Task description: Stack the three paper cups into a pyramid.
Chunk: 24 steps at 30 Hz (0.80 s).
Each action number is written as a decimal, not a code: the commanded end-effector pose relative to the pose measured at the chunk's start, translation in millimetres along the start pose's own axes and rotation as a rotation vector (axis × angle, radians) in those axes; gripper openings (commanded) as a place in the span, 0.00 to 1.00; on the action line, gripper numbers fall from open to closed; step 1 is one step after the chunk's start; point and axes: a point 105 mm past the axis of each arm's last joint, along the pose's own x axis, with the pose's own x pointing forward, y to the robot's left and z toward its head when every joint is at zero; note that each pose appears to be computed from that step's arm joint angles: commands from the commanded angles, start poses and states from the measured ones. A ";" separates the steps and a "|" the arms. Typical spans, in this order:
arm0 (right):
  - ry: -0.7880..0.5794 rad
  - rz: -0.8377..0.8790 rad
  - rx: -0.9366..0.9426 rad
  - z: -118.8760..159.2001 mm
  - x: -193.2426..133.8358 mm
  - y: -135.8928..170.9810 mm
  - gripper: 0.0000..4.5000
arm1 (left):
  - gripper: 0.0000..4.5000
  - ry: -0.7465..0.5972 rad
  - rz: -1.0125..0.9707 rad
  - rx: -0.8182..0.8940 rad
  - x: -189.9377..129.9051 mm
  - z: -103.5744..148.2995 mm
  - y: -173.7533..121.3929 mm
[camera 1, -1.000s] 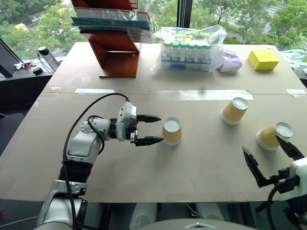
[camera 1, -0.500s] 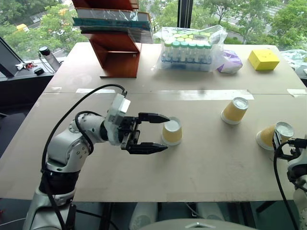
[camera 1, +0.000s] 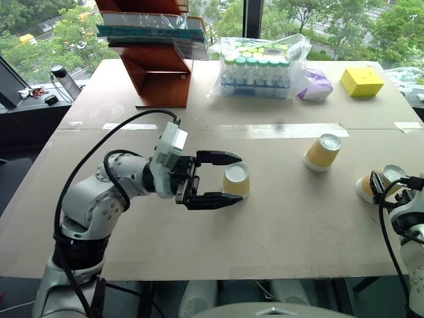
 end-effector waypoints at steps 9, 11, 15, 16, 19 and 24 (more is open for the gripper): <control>-0.057 0.040 -0.104 20.5 2.6 -3.5 0.49 | 1.00 -0.037 0.059 0.029 -18.2 11.7 -27.6; -0.073 0.109 -0.152 27.4 -0.6 4.8 0.49 | 1.00 -0.049 0.112 0.014 -23.2 9.9 -22.6; -0.144 0.566 -0.224 56.6 -34.4 71.3 0.49 | 1.00 -0.065 0.265 -0.042 -46.6 -8.8 6.8; -0.136 0.697 -0.231 60.1 -47.9 89.1 0.49 | 1.00 -0.048 0.278 -0.052 -52.6 -14.7 8.6; -0.141 0.995 -0.276 79.1 -79.0 129.8 0.49 | 1.00 0.000 0.301 -0.077 -65.1 -30.3 16.1; -0.167 1.241 -0.294 107.7 -93.9 171.7 0.49 | 1.00 0.028 0.335 -0.068 -72.9 -36.4 26.7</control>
